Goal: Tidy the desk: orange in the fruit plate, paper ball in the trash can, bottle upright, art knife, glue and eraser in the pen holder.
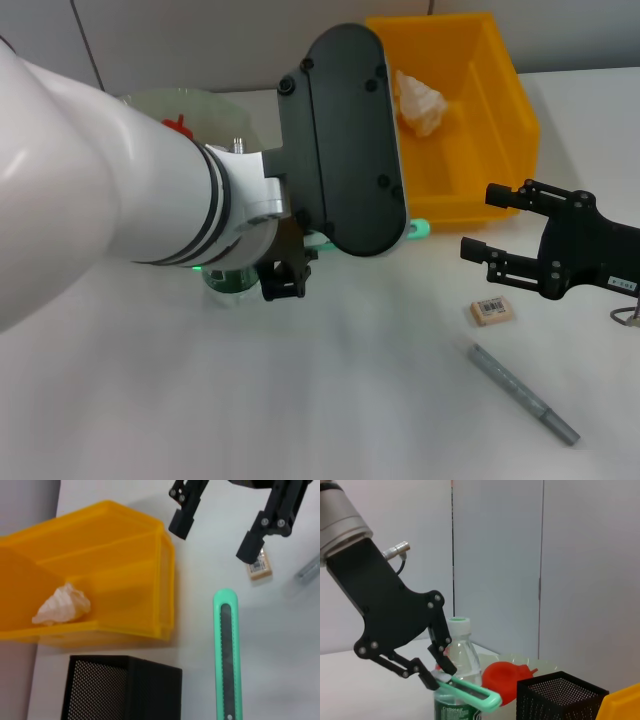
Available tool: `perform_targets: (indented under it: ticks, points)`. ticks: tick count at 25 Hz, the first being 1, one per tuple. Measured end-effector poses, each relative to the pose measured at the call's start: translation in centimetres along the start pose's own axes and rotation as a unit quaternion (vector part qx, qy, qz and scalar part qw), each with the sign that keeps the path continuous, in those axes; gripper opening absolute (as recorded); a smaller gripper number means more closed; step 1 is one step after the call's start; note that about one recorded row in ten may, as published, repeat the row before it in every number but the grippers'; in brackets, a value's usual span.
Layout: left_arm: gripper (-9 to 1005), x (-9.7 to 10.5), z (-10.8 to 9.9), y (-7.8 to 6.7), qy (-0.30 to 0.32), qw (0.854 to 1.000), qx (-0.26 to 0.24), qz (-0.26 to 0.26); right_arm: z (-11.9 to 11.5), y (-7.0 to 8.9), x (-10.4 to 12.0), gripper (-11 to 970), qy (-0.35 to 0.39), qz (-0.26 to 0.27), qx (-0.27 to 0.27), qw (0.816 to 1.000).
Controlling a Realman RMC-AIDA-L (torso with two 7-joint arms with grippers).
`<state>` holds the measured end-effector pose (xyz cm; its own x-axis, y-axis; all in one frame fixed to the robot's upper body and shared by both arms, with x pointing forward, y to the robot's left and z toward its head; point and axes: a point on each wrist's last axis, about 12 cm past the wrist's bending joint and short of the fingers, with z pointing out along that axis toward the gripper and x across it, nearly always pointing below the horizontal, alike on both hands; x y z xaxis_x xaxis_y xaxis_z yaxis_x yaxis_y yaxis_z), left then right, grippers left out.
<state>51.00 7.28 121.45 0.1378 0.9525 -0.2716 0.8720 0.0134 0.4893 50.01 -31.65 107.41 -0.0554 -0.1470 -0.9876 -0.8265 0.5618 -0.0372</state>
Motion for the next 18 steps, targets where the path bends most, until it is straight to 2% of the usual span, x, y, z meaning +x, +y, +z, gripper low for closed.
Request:
perform_targets:
  ticks: [18]
  points:
    - [199, -0.4, -0.4, 1.3, -0.021, 0.997, -0.054, 0.053, 0.0, 0.0, 0.1, 717, 0.000, 0.001, 0.002, 1.000]
